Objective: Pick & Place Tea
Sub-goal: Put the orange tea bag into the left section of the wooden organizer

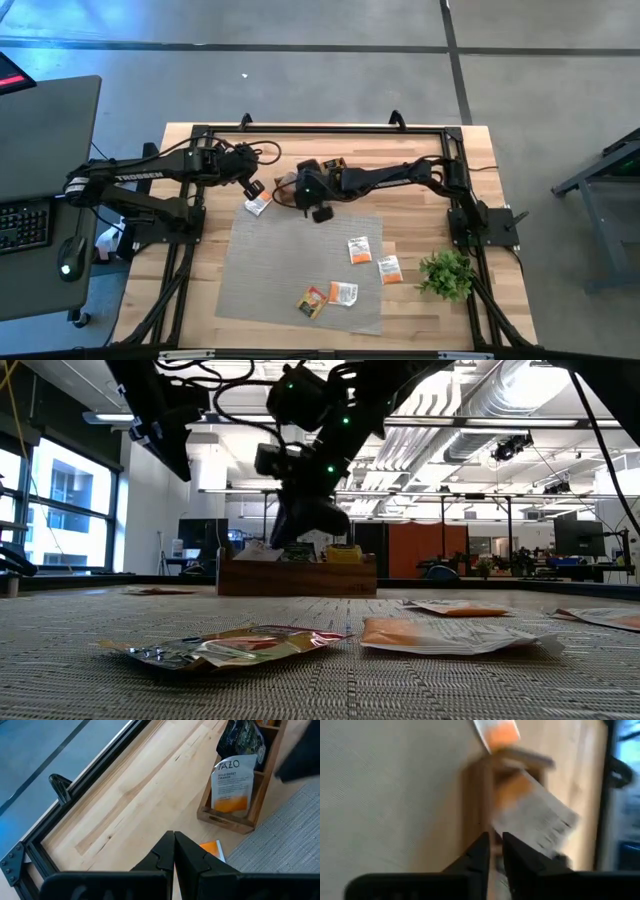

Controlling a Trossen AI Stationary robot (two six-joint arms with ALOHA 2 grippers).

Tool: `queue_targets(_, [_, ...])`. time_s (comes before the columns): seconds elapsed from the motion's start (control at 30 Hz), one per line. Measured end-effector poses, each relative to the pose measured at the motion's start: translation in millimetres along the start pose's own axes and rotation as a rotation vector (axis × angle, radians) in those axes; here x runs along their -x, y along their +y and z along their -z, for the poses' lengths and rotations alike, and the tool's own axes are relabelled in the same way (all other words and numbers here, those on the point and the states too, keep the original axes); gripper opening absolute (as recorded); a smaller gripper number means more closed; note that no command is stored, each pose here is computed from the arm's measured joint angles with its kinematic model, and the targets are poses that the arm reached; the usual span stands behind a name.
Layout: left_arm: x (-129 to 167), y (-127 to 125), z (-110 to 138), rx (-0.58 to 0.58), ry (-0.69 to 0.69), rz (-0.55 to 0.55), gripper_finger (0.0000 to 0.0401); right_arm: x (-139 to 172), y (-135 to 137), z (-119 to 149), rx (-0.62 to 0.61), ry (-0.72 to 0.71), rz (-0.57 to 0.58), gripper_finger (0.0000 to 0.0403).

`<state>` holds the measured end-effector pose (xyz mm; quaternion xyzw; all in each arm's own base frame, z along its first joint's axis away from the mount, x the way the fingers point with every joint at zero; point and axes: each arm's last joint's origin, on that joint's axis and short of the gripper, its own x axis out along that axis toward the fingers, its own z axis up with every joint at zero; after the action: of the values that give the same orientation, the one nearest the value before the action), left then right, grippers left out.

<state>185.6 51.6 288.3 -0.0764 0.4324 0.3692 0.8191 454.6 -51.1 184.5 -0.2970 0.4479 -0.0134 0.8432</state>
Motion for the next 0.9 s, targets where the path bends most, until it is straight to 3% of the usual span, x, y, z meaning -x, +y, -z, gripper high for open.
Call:
queue_targets(0.1, [0, 0, -1, 0.004, -0.007, 0.003, 0.0007, -2, -2, -8, -0.075, -0.116, -0.022, 0.001])
queue_targets(0.2, [0, -1, -1, 0.012, -0.012, 0.011, 0.0007, -11, 0, -11, -0.063, -0.164, -0.013, 0.0006])
queue_targets(0.5, [0, -1, -1, 0.024, -0.001, 0.023, 0.0007, -43, 3, 3, 0.061, -0.025, 0.155, 0.0002])
queue_targets(0.73, [0, -1, -1, 0.023, -0.001, 0.021, 0.0007, -36, -2, 1, 0.085, -0.079, 0.128, 0.0002])
queue_targets(0.9, [0, -1, -1, 0.023, -0.003, 0.015, 0.0007, -27, -15, -10, 0.098, -0.131, 0.191, 0.0001])
